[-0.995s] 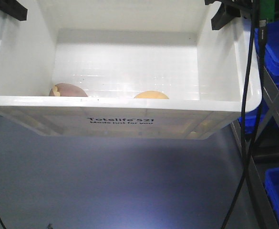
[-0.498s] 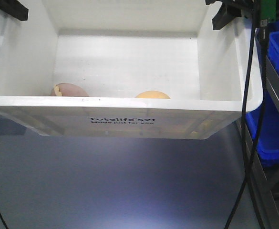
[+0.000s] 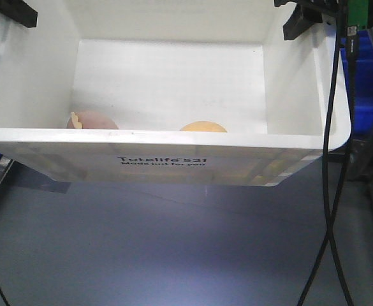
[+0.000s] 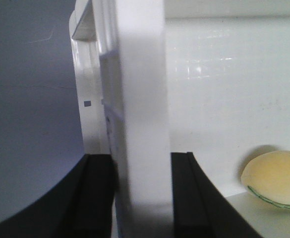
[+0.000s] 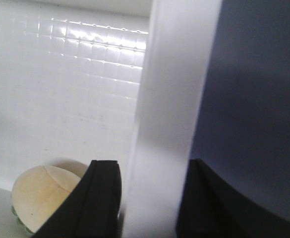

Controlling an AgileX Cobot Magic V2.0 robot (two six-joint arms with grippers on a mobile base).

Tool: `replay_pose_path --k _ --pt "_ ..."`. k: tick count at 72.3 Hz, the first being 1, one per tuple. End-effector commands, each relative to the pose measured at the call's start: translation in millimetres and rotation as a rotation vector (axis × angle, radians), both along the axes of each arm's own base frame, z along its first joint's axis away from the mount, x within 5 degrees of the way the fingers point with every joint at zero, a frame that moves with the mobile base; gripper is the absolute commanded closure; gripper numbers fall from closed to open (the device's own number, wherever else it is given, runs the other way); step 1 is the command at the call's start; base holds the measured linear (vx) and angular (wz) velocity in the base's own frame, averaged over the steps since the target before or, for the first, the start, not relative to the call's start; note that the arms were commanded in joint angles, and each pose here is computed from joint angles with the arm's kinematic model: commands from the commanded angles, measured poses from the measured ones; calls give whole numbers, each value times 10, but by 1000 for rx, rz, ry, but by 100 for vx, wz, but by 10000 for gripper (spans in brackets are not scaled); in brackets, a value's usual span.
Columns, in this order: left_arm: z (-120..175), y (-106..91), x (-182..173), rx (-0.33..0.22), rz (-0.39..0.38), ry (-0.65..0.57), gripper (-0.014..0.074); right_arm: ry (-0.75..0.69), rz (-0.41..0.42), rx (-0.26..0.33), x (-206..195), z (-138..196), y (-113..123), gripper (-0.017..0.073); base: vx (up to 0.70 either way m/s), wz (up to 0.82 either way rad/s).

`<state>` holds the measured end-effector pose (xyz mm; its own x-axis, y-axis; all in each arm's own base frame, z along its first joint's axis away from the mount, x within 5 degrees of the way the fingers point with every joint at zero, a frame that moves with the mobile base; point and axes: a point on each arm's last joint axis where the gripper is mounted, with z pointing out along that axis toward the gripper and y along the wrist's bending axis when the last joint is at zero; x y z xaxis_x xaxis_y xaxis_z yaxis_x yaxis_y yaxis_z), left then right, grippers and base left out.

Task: Place moving items into box and shelve
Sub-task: 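Hold the tote steady with both grippers while the base turns to face the shelf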

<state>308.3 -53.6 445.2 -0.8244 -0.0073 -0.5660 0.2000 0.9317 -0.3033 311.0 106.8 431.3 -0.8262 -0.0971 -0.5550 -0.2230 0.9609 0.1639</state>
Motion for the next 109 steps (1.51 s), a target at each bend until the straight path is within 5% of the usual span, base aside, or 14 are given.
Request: replay_pose_path --k 1,109 --pt "477 -384 -300 -362 -174 -130 594 -15 142 265 -293 328 256 564 36 39" --pt "477 -384 -300 -362 -174 -130 594 -16 142 267 -293 329 257 564 14 29"
